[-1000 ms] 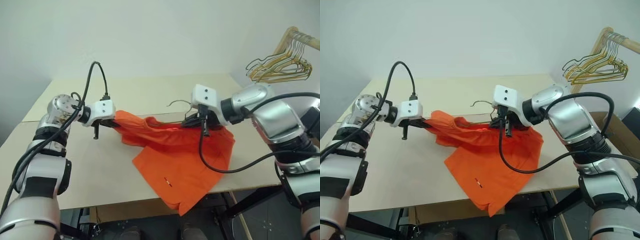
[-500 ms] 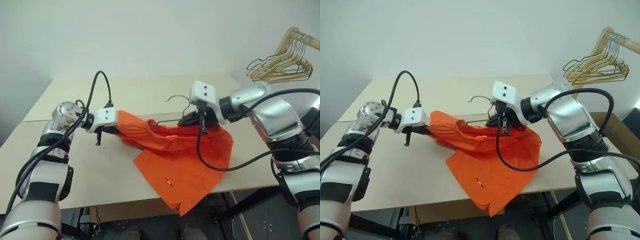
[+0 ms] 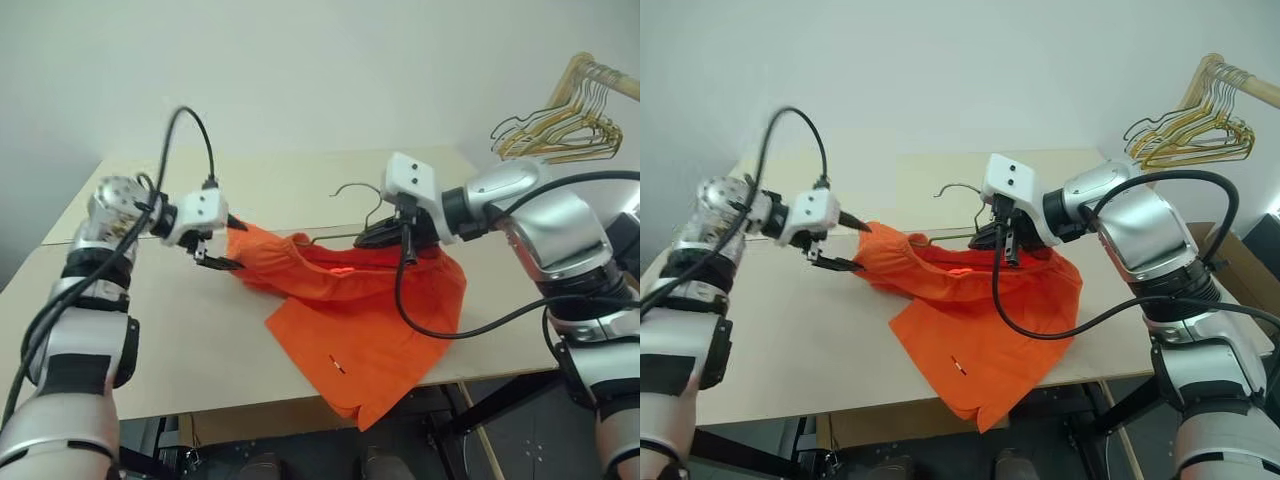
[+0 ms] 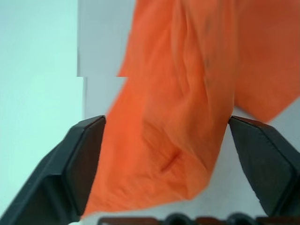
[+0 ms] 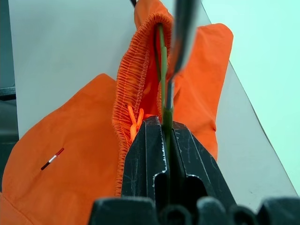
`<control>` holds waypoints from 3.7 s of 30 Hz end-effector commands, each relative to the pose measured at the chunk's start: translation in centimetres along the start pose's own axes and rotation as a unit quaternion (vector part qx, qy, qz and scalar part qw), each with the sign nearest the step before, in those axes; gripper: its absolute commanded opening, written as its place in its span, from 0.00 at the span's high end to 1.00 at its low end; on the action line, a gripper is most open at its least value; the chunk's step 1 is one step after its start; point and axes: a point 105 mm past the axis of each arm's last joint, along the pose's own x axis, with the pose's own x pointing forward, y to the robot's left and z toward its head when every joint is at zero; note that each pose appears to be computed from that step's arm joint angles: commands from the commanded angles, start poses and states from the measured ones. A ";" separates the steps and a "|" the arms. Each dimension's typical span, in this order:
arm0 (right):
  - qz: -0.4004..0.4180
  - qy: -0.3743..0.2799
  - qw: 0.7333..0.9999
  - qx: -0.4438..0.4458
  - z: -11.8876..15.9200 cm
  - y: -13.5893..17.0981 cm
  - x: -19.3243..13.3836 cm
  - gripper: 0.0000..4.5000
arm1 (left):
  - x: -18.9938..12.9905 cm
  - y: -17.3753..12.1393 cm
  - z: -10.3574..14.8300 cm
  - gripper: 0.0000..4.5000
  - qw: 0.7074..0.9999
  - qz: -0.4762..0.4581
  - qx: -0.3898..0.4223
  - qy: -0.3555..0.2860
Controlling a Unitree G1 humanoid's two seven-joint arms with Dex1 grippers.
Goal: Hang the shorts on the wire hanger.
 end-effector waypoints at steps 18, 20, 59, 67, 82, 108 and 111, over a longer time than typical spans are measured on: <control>-0.011 -0.023 0.999 -0.028 2.3 -0.4 -0.6 1.00 | 8.8 -0.3 2.4 0.28 0.996 -0.049 0.079 0.011; -0.012 -0.022 0.999 -0.027 2.3 -0.4 -0.7 1.00 | 8.8 -0.4 2.4 0.43 0.995 -0.052 0.079 0.010; -0.158 0.147 0.977 -0.009 -7.5 0.3 -5.9 0.04 | 7.8 -0.8 2.4 1.00 0.998 -0.057 0.025 -0.032; -0.141 0.112 0.984 -0.005 -6.5 0.2 -5.4 0.58 | 7.7 -0.8 2.3 1.00 0.997 -0.059 0.027 -0.029; -0.078 0.092 0.993 0.002 -6.2 2.5 -5.4 1.00 | 7.2 -0.8 3.4 0.54 0.995 -0.071 0.026 -0.061; -0.284 0.010 0.890 0.358 -11.3 6.3 -11.3 1.00 | -0.6 2.3 11.6 0.01 0.922 0.192 -0.066 -0.329; -0.317 0.011 0.876 0.363 -11.5 7.0 -12.4 1.00 | -0.7 1.5 12.3 0.01 0.906 0.200 -0.120 -0.352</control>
